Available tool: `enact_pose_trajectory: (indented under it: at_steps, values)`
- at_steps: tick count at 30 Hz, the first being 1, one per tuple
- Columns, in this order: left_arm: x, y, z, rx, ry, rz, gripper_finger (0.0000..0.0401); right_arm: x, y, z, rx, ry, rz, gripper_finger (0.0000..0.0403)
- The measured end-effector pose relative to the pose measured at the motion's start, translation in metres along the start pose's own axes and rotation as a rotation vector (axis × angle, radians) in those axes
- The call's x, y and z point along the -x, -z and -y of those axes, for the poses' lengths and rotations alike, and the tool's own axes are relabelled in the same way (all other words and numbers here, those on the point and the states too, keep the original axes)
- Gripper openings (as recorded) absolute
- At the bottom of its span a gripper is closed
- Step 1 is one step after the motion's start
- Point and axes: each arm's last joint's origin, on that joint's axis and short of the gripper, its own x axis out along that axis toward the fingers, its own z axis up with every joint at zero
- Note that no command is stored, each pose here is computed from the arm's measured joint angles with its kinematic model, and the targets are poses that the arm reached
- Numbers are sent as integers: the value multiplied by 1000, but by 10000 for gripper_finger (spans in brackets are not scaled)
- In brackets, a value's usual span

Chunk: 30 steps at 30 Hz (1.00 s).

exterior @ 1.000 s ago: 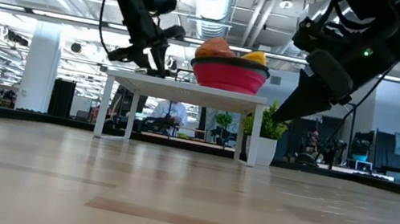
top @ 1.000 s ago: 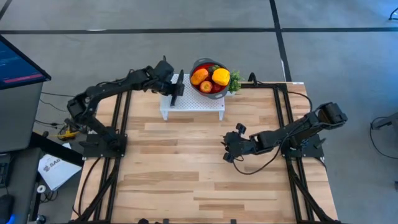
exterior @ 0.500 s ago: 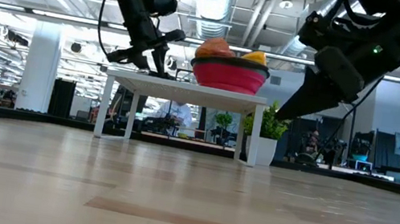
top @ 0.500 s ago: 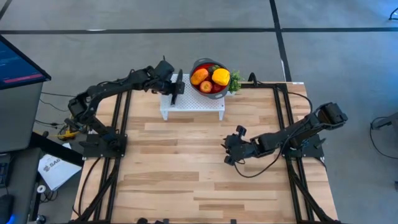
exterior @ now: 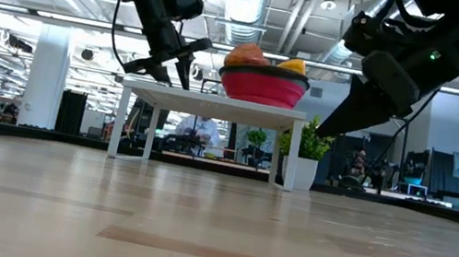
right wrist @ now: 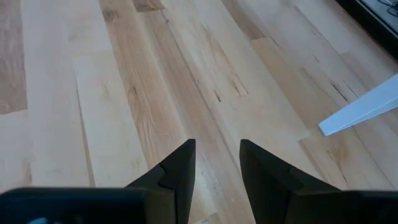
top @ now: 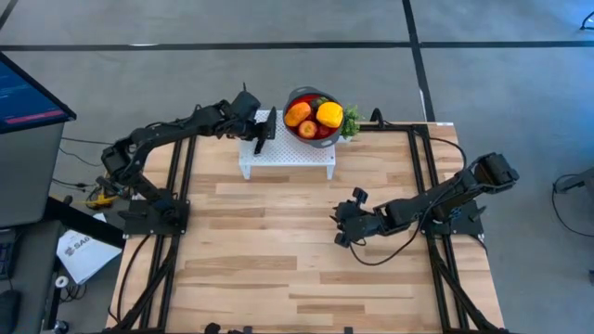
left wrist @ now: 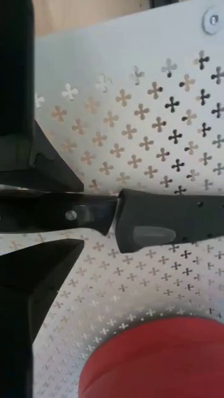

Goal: Pick & Place Fruit
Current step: Put the black knife on the shelf, then return to Home Position

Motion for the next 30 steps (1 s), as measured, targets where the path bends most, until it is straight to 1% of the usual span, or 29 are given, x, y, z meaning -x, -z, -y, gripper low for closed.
enact_pose_trajectory:
  at_steps: [3,5,8,11,16,18,20,24,26,28,30]
  values:
    - [0,0,0,-11,6,5,130,0,0,0,0,0,0,118]
    - [1,0,1,-44,17,0,132,0,0,0,-1,9,4,118]
    - [9,0,4,-122,53,8,136,0,0,0,-3,14,6,118]
    - [27,0,7,-219,92,45,136,0,0,1,-4,14,6,118]
    - [75,6,13,-414,180,163,124,0,-1,1,-25,15,7,118]
    - [90,15,7,-485,208,211,116,-1,-2,1,-41,12,18,118]
    - [98,29,-4,-532,230,249,107,-2,-5,1,-60,1,40,118]
    - [98,66,-34,-583,301,348,88,-2,-12,-4,-17,-129,74,118]
    - [92,86,-50,-606,380,376,78,-2,-16,-6,-9,-177,153,118]
    - [88,104,-63,-623,496,413,68,-2,-14,-7,-7,-217,227,118]
    - [85,121,-73,-634,618,445,59,-3,-12,-4,-31,-242,321,118]
